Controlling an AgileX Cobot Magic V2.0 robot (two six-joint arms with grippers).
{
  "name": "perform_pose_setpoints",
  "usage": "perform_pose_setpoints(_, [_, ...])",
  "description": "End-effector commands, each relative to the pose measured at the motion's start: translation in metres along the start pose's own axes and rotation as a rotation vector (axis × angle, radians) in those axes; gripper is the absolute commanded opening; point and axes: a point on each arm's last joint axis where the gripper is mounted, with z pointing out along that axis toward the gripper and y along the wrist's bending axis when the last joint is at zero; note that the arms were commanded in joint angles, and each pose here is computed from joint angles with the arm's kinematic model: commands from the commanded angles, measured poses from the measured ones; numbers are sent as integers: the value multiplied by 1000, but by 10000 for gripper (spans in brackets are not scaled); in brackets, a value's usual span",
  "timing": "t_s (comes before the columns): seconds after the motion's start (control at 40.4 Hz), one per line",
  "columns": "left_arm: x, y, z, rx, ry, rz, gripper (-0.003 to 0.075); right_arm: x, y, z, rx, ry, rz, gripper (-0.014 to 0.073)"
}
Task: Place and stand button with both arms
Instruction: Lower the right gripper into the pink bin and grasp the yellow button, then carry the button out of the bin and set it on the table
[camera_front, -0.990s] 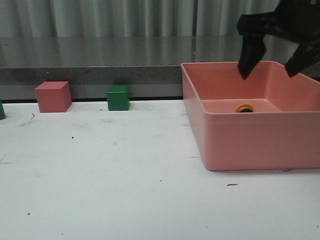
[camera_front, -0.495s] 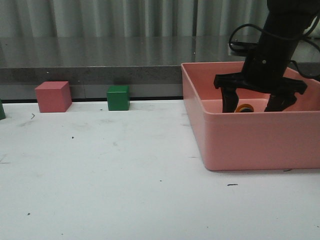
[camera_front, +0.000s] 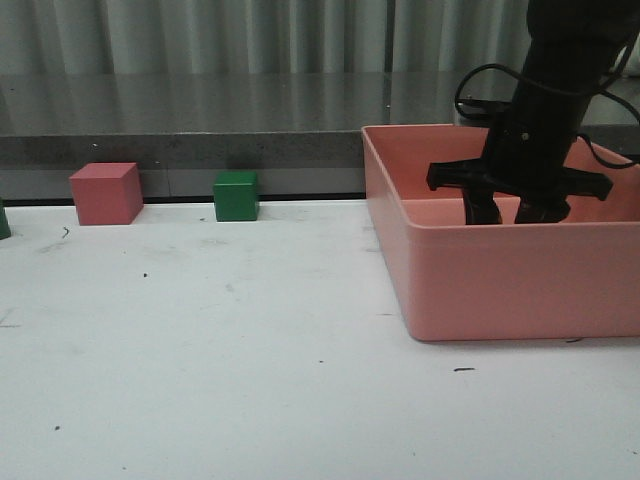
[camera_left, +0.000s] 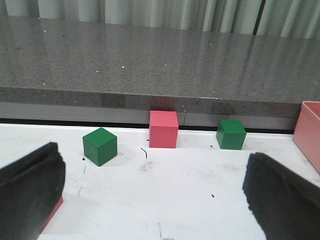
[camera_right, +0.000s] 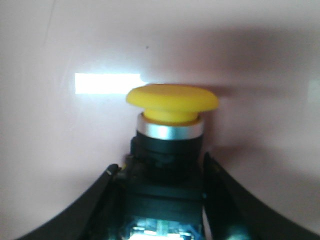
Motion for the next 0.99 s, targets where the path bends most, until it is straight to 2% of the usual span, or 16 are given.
perform_pose_setpoints(0.0, [-18,-1,-1,3,-104,-15,692,-14,5,-55,-33,-141,-1,314])
perform_pose_setpoints(0.297, [-18,-1,-1,3,-104,-15,692,-7,15,-161,-92,-367,-25,309])
perform_pose_setpoints(0.371, [-18,-1,-1,3,-104,-15,692,0,23,-186,-118,-418,-48,309])
perform_pose_setpoints(0.495, [-18,-1,-1,3,-104,-15,692,17,53,-217,-180,-473,-122,309])
perform_pose_setpoints(0.718, [-18,-1,-1,3,-104,-15,692,53,132,-216,-345,-435,-282,309])
perform_pose_setpoints(0.866, [-18,-1,-1,3,-104,-15,692,77,191,-189,-454,-391,-327,309])
perform_pose_setpoints(0.965, [-18,-1,-1,3,-104,-15,692,91,220,-167,-487,-341,-344,309])
